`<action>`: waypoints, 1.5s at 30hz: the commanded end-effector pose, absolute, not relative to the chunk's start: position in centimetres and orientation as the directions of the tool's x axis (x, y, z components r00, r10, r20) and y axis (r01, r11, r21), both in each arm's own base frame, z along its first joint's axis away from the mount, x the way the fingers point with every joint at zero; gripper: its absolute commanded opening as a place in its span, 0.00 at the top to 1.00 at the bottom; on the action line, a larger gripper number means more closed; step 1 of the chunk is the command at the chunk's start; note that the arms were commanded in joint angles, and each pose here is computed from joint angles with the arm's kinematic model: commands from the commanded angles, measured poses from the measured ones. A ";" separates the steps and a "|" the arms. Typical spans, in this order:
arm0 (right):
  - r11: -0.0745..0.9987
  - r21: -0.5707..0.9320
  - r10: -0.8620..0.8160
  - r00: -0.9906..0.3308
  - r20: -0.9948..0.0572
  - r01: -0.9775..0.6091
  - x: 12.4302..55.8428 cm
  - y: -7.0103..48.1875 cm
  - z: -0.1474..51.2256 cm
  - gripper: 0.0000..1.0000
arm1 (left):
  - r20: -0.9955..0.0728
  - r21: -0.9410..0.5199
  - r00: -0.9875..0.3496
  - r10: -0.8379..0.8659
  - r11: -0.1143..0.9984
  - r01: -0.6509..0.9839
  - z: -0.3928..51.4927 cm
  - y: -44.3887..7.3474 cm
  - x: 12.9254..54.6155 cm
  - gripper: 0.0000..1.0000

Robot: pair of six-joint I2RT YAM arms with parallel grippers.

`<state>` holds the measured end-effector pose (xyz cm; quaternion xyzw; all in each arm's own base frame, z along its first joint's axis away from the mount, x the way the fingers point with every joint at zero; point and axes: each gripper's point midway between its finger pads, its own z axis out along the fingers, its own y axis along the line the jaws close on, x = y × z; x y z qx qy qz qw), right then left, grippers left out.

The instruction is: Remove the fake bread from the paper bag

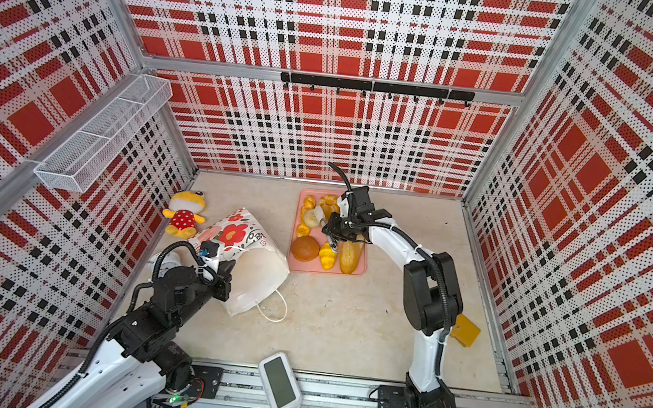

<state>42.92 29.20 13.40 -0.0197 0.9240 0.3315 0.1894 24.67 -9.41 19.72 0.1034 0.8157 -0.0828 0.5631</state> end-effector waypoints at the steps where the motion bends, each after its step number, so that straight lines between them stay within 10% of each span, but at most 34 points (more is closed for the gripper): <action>1: 0.746 0.641 0.133 -0.902 -0.410 -0.181 44.5 30.4 14.3 0.96 | -0.938 -0.019 -0.339 0.067 0.969 0.244 19.9 -9.1 24.6 1.00; 6: 0.773 0.613 0.134 -0.903 -0.408 -0.162 43.9 29.6 13.9 0.72 | -0.936 -0.020 -0.345 0.073 0.965 0.260 19.8 -9.4 24.6 1.00; 15: 0.795 0.593 0.128 -0.919 -0.373 -0.130 43.3 27.7 13.0 0.59 | -0.935 -0.024 -0.348 0.074 0.962 0.271 19.7 -9.6 24.6 1.00; 45: 0.846 0.447 -0.077 -0.897 -0.436 -0.290 39.0 26.5 19.0 0.59 | -0.934 -0.014 -0.347 0.086 0.960 0.278 19.7 -9.7 24.6 1.00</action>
